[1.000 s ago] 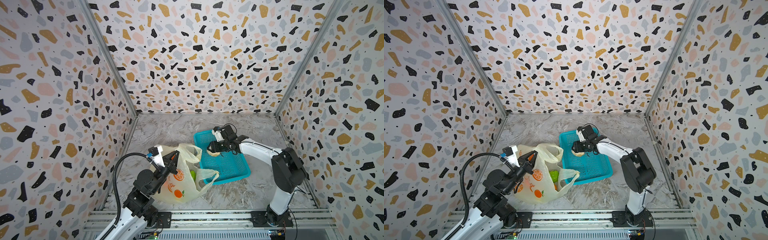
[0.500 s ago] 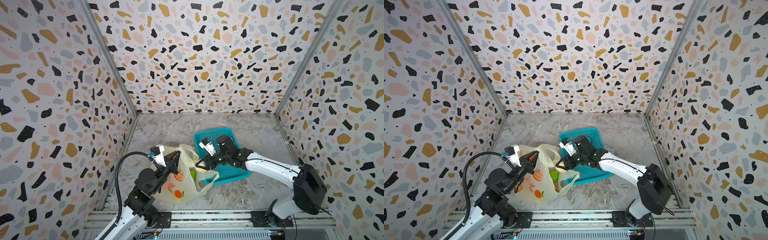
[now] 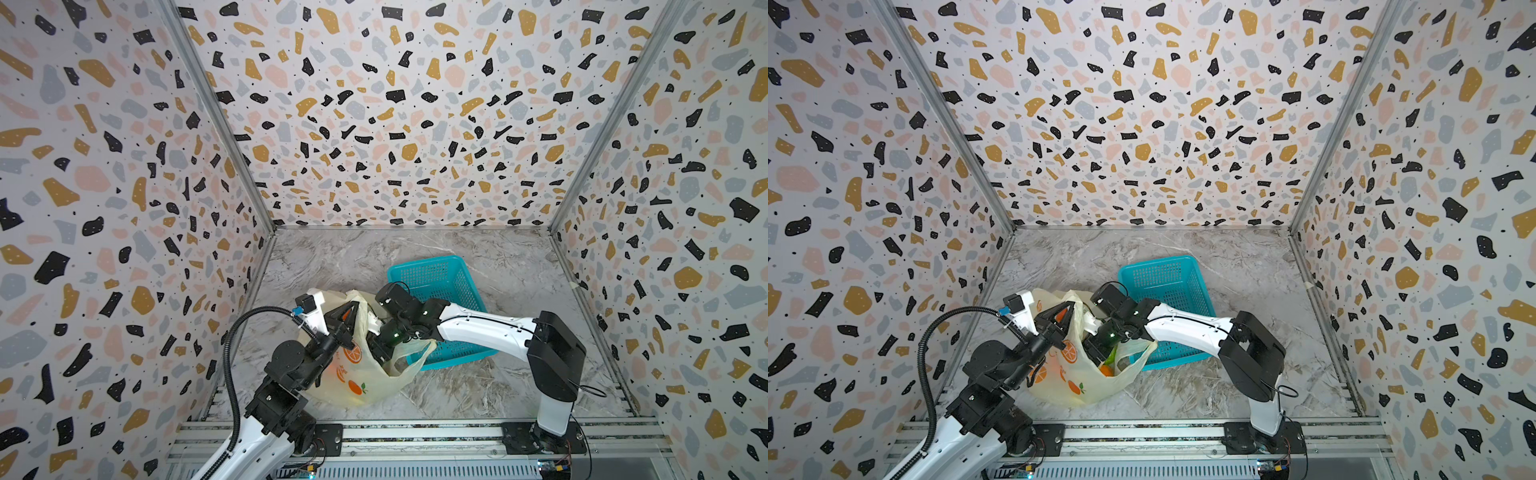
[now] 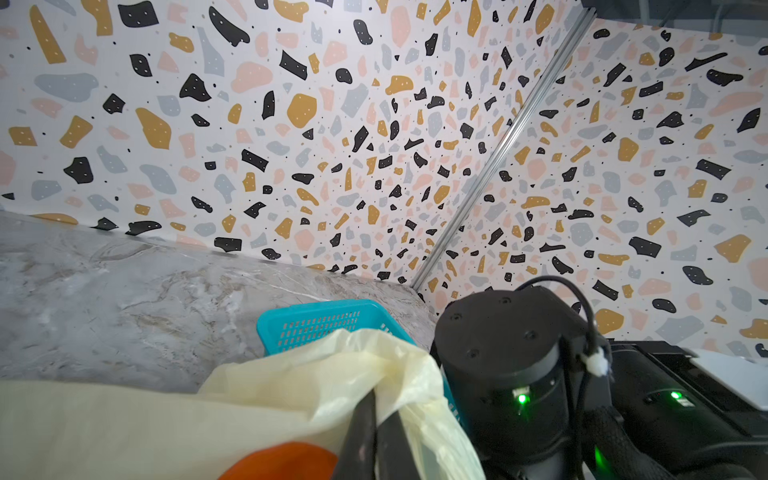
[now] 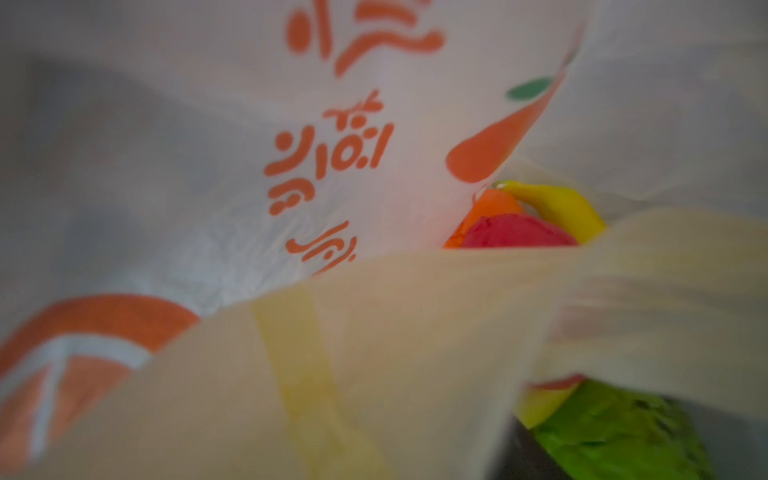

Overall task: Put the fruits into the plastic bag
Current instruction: 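Carry the white dough ball into the bag and open the right gripper, then withdraw the right gripper from the bag opening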

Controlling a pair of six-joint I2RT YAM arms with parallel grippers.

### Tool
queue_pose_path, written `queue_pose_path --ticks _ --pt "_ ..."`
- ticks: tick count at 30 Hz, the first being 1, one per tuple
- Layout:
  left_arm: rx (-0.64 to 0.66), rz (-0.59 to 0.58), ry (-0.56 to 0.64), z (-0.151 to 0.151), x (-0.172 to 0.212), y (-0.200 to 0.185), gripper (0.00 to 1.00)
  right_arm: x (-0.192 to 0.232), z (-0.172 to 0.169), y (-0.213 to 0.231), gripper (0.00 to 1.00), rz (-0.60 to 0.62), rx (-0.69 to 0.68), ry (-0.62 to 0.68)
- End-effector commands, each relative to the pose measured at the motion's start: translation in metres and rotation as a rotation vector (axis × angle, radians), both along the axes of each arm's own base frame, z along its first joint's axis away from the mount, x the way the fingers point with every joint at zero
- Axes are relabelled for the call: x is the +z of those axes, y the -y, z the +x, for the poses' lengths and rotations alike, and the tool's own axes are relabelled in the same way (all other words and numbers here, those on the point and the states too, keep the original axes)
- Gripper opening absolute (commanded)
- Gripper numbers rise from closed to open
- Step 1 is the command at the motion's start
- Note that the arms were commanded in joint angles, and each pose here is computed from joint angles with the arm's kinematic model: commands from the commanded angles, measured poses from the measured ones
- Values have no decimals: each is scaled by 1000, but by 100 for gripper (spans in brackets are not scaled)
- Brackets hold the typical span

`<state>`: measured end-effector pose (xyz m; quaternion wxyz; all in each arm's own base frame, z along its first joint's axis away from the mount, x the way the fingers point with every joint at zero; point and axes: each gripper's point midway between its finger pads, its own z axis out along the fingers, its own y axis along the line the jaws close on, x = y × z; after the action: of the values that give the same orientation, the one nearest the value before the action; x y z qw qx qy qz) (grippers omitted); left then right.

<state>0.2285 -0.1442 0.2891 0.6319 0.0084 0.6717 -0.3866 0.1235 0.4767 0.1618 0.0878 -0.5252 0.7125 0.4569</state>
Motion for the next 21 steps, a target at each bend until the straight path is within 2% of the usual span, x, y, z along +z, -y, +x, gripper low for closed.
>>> queue_pose_path --ticks 1,2,4,14,17,21 --pt "6 -21 22 -1 9 -2 0 21 -22 5 85 35 114 25" --pt "7 -21 21 -1 9 -2 0 22 -20 6 90 34 99 38" --pt "10 -20 21 -1 8 -3 0 27 -14 11 93 40 69 69" --pt "30 -20 15 1 3 -6 0 79 43 76 91 81 -271 262" --pt "35 -23 19 1 4 -7 0 83 57 102 91 60 -388 289" --pt "38 -19 21 2 3 -7 0 68 75 140 91 -31 -556 279"
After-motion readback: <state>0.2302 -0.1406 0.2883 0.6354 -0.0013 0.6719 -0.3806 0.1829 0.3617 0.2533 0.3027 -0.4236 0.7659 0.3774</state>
